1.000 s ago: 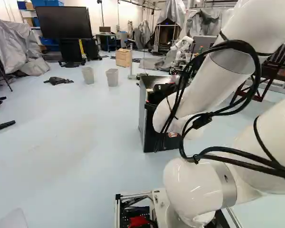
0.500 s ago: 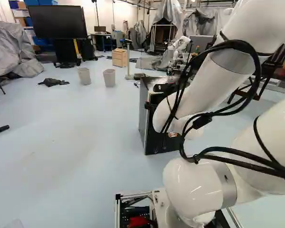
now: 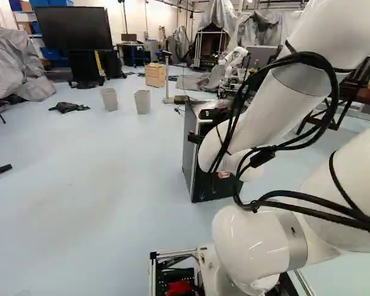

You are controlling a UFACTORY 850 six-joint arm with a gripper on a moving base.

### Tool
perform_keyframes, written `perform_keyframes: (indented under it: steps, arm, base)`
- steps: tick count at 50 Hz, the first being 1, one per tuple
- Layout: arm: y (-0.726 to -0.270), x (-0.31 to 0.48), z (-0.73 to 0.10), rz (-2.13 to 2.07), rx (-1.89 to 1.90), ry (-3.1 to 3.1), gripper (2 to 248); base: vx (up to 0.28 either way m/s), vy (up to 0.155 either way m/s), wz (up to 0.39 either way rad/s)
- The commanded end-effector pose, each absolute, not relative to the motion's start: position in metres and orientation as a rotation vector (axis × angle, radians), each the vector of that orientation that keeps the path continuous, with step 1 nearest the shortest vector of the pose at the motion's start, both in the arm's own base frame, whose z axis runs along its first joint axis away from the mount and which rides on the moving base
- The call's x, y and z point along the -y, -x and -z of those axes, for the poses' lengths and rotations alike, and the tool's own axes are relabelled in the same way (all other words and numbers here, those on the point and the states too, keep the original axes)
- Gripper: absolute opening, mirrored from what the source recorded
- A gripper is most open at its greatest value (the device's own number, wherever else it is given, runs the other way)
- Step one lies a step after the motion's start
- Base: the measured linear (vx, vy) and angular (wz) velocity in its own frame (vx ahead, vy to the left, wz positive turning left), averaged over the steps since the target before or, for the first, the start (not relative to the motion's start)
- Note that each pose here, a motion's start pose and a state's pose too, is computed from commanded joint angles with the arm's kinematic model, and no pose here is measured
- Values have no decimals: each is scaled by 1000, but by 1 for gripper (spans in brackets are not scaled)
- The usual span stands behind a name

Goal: Grab a drink from the fridge

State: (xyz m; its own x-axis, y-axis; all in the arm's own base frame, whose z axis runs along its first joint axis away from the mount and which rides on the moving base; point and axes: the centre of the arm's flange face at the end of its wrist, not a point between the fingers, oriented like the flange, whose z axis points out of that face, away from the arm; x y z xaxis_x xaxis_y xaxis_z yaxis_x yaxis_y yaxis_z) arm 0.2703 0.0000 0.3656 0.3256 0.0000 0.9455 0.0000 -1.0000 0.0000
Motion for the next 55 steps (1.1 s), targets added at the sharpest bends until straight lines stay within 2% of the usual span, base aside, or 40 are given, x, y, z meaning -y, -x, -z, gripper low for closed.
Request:
perform_keyframes:
  steps: [15,29,55]
  arm:
    - [-270,-2,-366,-1827,-11,-2562,247]
    - [-273,-5,-366,-1829,-24,-2568,247]
    - [-309,-18,-372,-1829,158,-2559,247]
  base:
    - [3,48,-3]
    - [0,0,0]
    - [0,0,0]
